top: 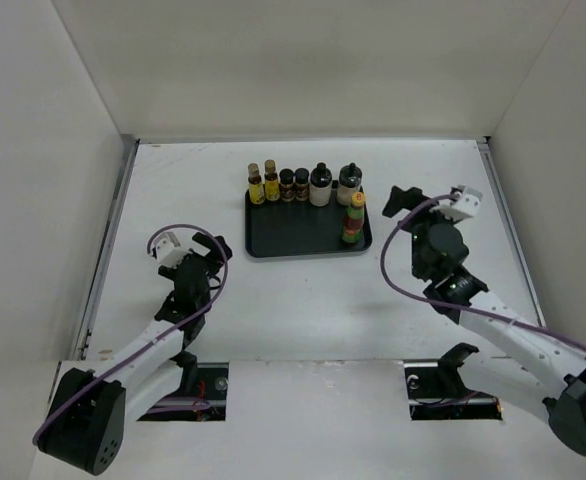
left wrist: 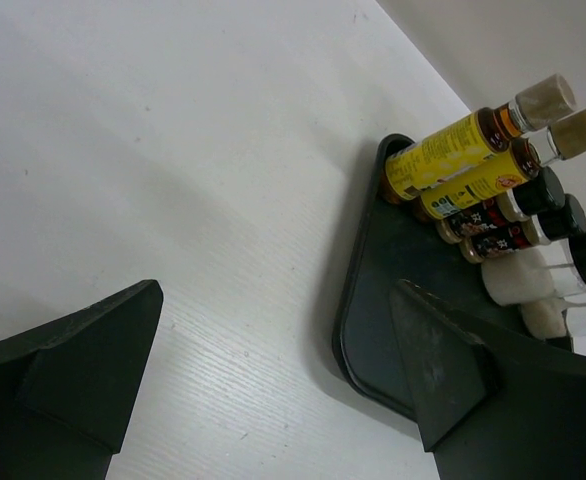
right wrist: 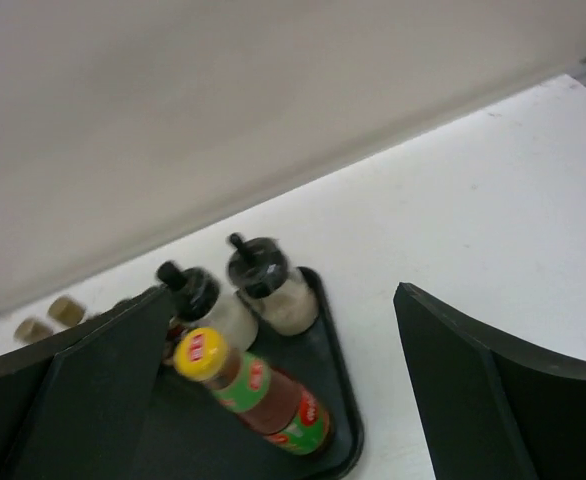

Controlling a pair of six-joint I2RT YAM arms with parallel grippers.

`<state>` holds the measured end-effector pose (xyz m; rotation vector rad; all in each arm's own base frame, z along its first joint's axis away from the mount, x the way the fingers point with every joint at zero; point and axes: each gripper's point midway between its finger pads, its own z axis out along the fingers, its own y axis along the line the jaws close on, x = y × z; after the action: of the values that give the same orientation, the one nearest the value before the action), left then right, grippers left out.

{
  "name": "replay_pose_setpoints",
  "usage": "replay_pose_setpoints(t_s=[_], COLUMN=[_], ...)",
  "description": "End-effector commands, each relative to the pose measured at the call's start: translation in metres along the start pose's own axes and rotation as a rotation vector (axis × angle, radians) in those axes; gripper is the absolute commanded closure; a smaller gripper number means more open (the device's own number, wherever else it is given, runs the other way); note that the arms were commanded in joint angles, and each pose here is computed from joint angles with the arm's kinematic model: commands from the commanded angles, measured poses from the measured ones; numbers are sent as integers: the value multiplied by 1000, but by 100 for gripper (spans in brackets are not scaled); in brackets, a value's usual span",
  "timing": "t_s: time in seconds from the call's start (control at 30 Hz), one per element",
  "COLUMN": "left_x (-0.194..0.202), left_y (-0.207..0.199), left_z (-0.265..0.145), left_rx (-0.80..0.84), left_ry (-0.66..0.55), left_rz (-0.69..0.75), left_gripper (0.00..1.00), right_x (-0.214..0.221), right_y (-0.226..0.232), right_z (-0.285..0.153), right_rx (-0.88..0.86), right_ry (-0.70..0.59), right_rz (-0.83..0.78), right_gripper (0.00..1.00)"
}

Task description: Organize the condiment bottles

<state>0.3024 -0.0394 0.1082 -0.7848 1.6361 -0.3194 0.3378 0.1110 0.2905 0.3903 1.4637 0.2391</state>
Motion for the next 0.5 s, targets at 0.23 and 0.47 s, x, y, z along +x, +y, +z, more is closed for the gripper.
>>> replay_pose_setpoints(t_s=[0.23, 0.47], left_x=[-15, -14], left_y=[-17, -11], left_z=[3, 8], left_rx=[2, -25], left_ry=[-47, -56], left_rz=[-11, -11], left_gripper=[0, 0], right_x=[88, 106], right_y=[-115, -117], right_z=[-8, 5], right_rx=[305, 269], right_ry=[55, 88], right_rz=[242, 272], right_gripper=[0, 0])
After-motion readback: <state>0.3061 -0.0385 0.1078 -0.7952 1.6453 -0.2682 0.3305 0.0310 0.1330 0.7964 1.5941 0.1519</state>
